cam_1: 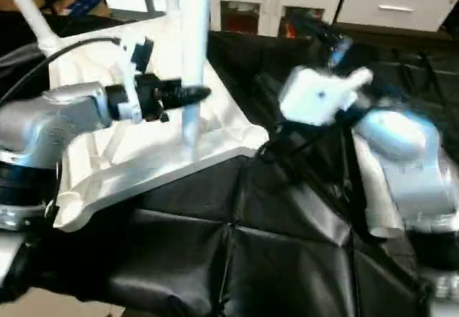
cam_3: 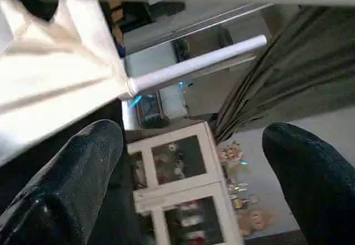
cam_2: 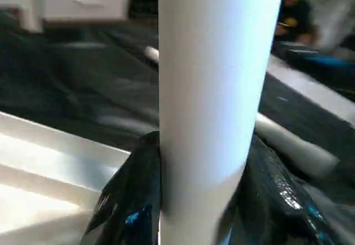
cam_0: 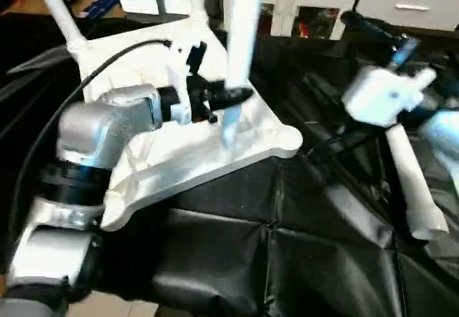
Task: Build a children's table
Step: Insert table leg to table base
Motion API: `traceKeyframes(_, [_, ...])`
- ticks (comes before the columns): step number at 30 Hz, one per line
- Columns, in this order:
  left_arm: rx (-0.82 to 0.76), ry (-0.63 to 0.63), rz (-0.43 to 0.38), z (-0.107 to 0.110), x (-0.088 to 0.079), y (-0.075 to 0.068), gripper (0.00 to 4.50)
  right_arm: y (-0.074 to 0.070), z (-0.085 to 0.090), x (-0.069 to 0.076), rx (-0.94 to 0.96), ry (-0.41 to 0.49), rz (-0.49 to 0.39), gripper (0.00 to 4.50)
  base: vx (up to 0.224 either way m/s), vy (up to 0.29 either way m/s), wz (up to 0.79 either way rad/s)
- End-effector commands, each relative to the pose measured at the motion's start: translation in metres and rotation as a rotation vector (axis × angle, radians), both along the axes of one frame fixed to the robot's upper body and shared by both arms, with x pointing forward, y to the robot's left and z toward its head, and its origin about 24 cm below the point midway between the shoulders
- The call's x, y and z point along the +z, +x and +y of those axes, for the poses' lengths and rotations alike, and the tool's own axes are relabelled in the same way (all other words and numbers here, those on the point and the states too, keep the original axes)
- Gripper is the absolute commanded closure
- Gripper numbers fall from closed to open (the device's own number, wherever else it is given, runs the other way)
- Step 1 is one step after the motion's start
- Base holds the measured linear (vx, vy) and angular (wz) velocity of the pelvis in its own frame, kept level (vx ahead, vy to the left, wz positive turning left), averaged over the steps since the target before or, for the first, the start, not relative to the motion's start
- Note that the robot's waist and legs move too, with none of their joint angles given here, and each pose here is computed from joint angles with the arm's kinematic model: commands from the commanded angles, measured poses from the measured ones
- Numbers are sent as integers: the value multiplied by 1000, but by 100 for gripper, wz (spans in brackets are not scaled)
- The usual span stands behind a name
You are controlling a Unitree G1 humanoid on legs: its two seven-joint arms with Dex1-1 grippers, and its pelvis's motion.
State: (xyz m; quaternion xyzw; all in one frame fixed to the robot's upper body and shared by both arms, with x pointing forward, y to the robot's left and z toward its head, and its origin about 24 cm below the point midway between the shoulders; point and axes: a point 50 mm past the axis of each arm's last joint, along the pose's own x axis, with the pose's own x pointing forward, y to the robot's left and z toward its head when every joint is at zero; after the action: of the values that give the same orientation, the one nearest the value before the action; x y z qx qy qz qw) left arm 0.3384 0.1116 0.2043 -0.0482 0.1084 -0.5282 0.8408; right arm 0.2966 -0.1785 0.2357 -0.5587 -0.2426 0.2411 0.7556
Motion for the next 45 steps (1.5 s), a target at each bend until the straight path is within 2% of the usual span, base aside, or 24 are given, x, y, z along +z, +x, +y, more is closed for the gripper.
traceKeyframes(1, [-77, 40, -1, -5, 9, -4, 292, 7, 3, -3, 5, -115, -14, 2, 0, 0, 0])
traceKeyframes(5, [-102, 64, 22, -7, 10, -4, 292, 16, 2, 1, -10, -182, -36, 2, 0, 0, 0])
traceKeyframes(8, [-79, 48, 84, -8, 14, 1, 292, 29, 3, 13, -32, -251, -97, 2, 0, 0, 0])
traceKeyframes(10, [-75, 9, 168, -11, 15, 0, 292, 35, 10, 28, -29, -231, -192, 2, 0, 0, 0])
traceKeyframes(13, [-81, -9, 263, -12, 8, -2, 292, 34, 16, 37, 2, -205, -289, 2, 0, 0, 0])
traceKeyframes(14, [-81, -9, 263, -12, 8, -2, 292, 34, 16, 37, 2, -205, -289, 2, 0, 0, 0])
traceKeyframes(16, [-75, -22, 331, -13, 0, -3, 292, 35, 18, 40, 18, -201, -321, 2, 0, 0, 0])
traceKeyframes(18, [-80, -31, 346, -13, -1, -3, 292, 36, 18, 41, 21, -203, -326, 2, 0, 0, 0])
traceKeyframes(22, [-116, -57, 416, -18, -3, -9, 292, 44, 17, 39, 38, -257, -333, 2, 0, 0, 0])
traceKeyframes(25, [-163, -66, 443, -23, -2, -16, 292, 49, 13, 37, 46, -306, -329, 2, 0, 0, 0])
traceKeyframes(28, [-179, -26, 449, -28, -10, -22, 292, 53, 11, 33, 83, -369, -309, 2, 0, 0, 0])
traceKeyframes(33, [-191, 1, 447, -33, -15, -26, 292, 57, 11, 30, 112, -414, -304, 2, 0, 0, 0])
traceKeyframes(37, [-205, 46, 450, -36, -20, -30, 292, 60, 11, 30, 136, -463, -318, 2, 0, 0, 0])
traceKeyframes(45, [-266, 41, 489, -43, -23, -38, 293, 62, 13, 29, 218, -605, -377, 2, 0, 0, 0])
